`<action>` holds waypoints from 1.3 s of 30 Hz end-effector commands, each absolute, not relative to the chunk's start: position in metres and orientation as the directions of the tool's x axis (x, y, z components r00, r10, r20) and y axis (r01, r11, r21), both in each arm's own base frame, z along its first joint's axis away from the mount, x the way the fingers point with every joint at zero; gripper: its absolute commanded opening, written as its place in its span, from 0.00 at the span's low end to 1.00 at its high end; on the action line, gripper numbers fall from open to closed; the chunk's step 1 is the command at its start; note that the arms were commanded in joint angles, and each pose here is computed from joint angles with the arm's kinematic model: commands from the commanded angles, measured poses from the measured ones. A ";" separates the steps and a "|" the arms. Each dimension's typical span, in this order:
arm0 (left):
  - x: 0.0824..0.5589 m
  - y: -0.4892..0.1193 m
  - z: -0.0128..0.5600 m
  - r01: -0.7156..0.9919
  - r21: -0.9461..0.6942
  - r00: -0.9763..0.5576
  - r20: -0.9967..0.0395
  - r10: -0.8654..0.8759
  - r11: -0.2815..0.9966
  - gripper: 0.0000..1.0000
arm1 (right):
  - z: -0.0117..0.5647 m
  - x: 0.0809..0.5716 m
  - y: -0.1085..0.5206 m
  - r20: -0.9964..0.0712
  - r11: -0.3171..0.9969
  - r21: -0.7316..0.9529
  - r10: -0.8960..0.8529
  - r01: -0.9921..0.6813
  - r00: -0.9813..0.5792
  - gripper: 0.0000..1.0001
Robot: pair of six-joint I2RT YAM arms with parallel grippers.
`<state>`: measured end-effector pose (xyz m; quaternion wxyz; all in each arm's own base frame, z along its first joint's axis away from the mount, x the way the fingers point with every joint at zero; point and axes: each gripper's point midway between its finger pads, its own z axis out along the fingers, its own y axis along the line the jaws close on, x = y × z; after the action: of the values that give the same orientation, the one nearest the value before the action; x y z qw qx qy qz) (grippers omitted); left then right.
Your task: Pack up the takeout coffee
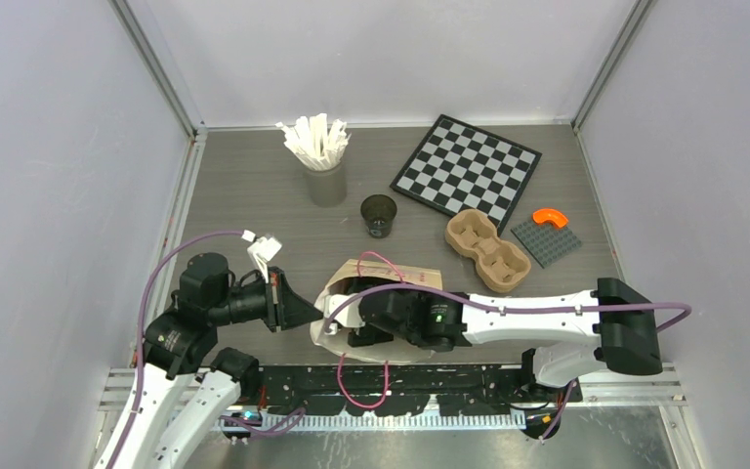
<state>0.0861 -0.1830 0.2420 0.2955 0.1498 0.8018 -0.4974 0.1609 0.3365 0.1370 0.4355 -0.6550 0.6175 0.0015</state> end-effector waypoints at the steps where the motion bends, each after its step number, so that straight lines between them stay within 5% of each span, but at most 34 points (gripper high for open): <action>1: 0.079 -0.187 0.259 0.572 -0.714 -0.767 -0.640 -0.045 0.403 0.00 | 0.171 0.170 0.338 -0.615 0.244 -0.564 -0.762 -0.789 0.203 0.93; 39: 0.082 -0.185 0.265 0.527 -0.733 -0.780 -0.618 -0.097 0.430 0.00 | 0.177 0.158 0.328 -0.631 0.264 -0.475 -0.767 -0.839 0.116 0.93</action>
<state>0.0842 -0.1842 0.2511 0.2885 0.1381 0.8013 -0.5055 0.1505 0.3202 0.1479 0.4010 -0.6380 0.6570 0.0206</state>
